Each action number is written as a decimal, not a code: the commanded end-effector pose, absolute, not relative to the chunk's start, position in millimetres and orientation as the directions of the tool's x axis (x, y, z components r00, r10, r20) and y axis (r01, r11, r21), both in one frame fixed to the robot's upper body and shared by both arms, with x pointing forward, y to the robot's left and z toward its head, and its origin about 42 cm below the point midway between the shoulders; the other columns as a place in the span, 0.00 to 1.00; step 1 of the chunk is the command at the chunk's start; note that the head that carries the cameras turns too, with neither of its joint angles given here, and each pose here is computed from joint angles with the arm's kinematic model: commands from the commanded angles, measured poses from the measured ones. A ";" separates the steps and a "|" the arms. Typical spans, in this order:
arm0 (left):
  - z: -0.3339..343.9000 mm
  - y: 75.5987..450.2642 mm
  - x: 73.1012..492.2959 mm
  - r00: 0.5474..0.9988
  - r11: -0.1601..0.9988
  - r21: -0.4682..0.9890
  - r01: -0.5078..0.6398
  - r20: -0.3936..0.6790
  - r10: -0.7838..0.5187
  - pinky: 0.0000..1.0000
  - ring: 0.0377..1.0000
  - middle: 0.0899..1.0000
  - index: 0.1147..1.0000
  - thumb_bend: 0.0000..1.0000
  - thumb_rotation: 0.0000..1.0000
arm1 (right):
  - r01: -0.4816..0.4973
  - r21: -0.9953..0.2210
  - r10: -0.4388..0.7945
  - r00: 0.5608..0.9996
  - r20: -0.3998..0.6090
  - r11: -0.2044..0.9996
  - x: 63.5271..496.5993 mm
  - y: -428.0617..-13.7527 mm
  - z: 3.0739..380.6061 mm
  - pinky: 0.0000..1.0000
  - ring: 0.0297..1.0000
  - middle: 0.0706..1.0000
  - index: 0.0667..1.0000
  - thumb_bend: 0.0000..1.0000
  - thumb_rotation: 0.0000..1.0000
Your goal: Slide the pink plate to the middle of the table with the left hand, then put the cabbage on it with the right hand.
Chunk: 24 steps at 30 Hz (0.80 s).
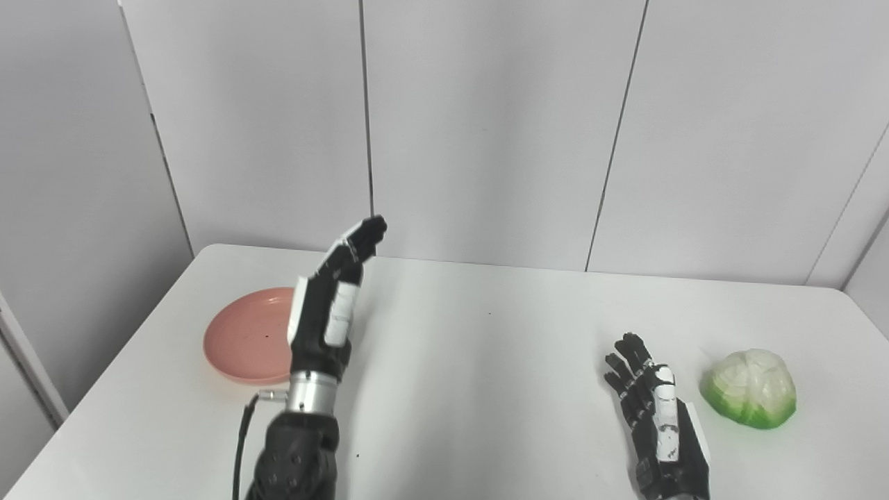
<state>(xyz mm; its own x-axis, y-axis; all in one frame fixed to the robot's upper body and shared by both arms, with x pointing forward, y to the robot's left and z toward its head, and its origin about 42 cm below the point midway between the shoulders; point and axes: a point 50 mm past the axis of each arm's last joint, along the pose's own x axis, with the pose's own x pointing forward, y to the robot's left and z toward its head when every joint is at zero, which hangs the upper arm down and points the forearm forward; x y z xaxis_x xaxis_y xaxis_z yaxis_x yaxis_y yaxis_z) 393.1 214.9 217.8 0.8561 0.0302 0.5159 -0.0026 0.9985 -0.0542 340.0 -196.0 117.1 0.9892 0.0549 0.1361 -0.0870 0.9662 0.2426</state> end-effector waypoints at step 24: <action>246.7 377.5 458.8 0.851 0.976 0.002 -0.218 0.490 0.189 0.90 0.87 0.90 0.82 0.96 0.92 | -0.017 0.285 0.032 0.998 -0.046 0.959 307.8 -193.5 70.5 0.80 0.84 0.84 0.85 0.72 1.00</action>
